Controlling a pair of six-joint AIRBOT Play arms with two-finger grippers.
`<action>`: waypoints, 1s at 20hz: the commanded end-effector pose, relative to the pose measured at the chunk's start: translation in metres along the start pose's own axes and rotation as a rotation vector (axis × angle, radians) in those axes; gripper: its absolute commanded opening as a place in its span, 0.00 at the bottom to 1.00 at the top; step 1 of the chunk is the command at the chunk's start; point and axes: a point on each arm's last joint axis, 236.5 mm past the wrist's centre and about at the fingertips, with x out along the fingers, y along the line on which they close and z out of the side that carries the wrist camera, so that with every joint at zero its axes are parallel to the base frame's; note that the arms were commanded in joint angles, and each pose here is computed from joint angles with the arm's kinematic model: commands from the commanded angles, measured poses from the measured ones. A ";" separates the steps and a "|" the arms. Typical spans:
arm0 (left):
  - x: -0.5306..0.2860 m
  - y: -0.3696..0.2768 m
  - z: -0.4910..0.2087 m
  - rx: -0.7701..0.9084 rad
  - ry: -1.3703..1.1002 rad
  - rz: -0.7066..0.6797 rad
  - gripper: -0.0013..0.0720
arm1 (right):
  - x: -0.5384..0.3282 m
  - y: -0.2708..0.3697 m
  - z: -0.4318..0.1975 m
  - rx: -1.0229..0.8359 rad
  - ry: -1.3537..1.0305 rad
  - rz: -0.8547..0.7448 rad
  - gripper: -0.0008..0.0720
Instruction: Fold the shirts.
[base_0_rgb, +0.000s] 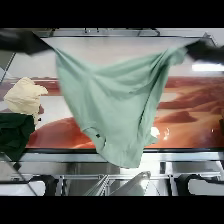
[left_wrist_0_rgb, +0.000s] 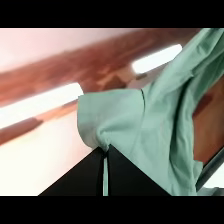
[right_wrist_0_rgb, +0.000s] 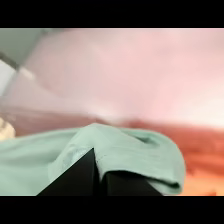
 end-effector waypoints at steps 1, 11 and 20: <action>0.090 0.083 -0.047 -0.190 0.149 -0.036 0.04 | 0.052 -0.094 -0.087 0.242 0.219 -0.094 0.04; 0.013 0.054 -0.102 -0.427 0.256 -0.182 1.00 | -0.081 -0.164 -0.089 0.354 0.291 -0.383 0.71; 0.090 -0.018 -0.299 -0.718 0.254 -0.023 0.97 | 0.011 -0.159 -0.106 0.282 0.369 -0.335 0.60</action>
